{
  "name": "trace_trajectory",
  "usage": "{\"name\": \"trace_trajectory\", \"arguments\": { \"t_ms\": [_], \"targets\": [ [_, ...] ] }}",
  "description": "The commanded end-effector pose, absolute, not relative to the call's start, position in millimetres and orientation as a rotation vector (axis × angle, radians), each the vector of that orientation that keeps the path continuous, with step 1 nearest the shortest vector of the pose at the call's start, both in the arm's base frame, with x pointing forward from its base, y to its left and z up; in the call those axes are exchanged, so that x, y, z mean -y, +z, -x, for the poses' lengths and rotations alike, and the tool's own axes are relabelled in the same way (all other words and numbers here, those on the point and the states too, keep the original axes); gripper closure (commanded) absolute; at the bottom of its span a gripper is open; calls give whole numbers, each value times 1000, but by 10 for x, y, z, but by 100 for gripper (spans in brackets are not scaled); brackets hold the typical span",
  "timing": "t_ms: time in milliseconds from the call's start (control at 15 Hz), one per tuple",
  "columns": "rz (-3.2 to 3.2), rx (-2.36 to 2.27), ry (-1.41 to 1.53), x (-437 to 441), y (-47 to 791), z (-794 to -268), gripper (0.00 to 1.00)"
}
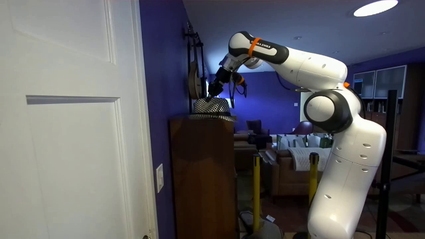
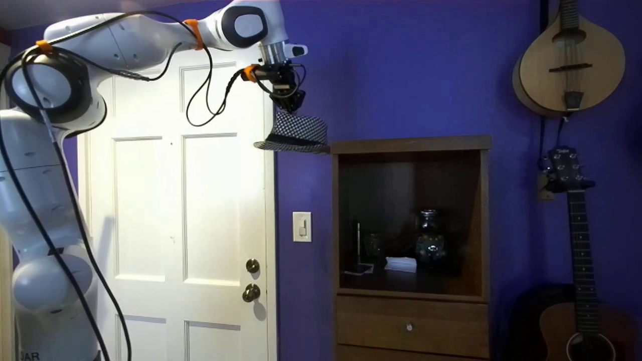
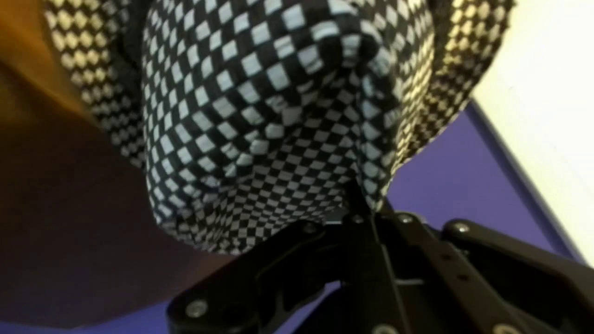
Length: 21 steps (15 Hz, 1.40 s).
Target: Take the hat off of the top of the cabinet and hang it on the door
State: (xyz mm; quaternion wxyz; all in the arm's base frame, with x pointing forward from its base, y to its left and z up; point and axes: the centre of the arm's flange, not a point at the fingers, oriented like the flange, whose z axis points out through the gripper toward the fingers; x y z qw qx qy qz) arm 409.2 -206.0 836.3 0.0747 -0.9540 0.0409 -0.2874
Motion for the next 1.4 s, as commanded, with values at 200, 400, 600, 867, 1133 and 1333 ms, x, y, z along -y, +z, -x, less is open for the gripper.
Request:
{"name": "trace_trajectory", "arguments": {
  "t_ms": [200, 400, 600, 867, 1133, 1333],
  "targets": [
    [2796, -350, -720, 1372, 8021, -3604, 99],
    [2827, -488, -621, 1233, 7744, -3566, 99],
    [2816, -631, -510, 1125, 7355, -3646, 99],
    [2765, -809, -491, 974, 6906, -3842, 99],
    [2775, -771, -441, 1059, 6933, -3991, 96],
    [2772, -774, -452, 1052, 6950, -3953, 96]
  ]
}}
